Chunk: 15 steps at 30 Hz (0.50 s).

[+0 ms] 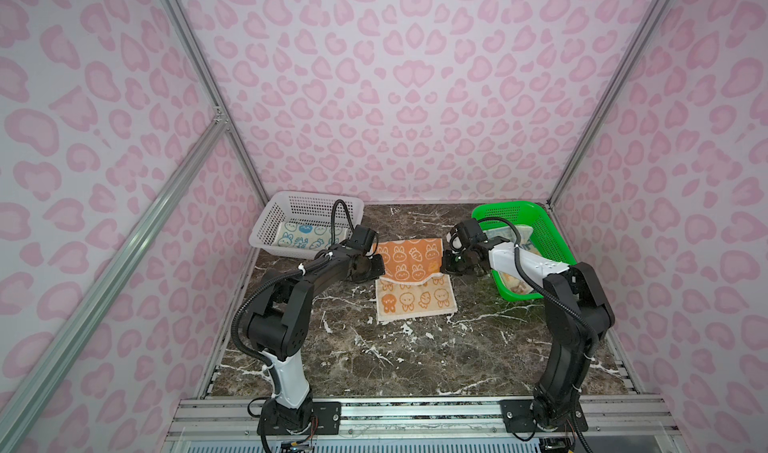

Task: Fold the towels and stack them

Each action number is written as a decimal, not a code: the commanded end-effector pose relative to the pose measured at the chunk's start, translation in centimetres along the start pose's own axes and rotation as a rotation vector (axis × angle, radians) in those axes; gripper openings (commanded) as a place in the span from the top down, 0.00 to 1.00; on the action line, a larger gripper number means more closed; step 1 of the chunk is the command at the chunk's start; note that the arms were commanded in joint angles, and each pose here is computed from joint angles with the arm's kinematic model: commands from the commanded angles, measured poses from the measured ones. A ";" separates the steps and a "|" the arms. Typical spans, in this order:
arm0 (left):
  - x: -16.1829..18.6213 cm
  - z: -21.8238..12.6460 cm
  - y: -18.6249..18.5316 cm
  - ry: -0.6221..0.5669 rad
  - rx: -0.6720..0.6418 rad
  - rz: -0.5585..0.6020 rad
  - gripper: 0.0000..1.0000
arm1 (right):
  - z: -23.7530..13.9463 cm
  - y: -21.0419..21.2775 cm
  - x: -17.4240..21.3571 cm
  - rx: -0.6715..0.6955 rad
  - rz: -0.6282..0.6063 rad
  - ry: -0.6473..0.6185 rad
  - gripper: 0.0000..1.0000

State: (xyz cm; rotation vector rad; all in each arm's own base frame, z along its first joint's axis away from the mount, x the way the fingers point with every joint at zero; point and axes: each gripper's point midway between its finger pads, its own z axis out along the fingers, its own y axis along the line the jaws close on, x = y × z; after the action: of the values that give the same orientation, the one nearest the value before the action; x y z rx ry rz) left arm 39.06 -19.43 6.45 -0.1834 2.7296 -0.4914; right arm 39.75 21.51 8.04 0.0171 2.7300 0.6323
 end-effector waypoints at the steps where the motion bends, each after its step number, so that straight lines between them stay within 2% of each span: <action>1: 0.1 -2.0 -0.3 -0.006 -0.009 0.016 0.97 | -1.4 -0.2 0.5 0.014 -0.016 0.018 1.00; 9: 3.0 -4.7 -0.5 -0.034 -0.003 0.033 0.97 | -3.3 -0.5 2.5 0.011 -0.037 0.018 1.00; 15: 7.3 -3.1 0.9 0.012 -0.038 0.032 0.97 | -1.6 -1.9 6.7 0.030 -0.034 0.077 1.00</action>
State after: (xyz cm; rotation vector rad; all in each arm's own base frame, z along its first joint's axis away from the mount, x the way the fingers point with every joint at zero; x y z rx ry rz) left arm 31.84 -19.40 7.46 -0.1060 2.7443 -0.4578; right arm 34.01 19.63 7.77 -0.0368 2.7870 0.6026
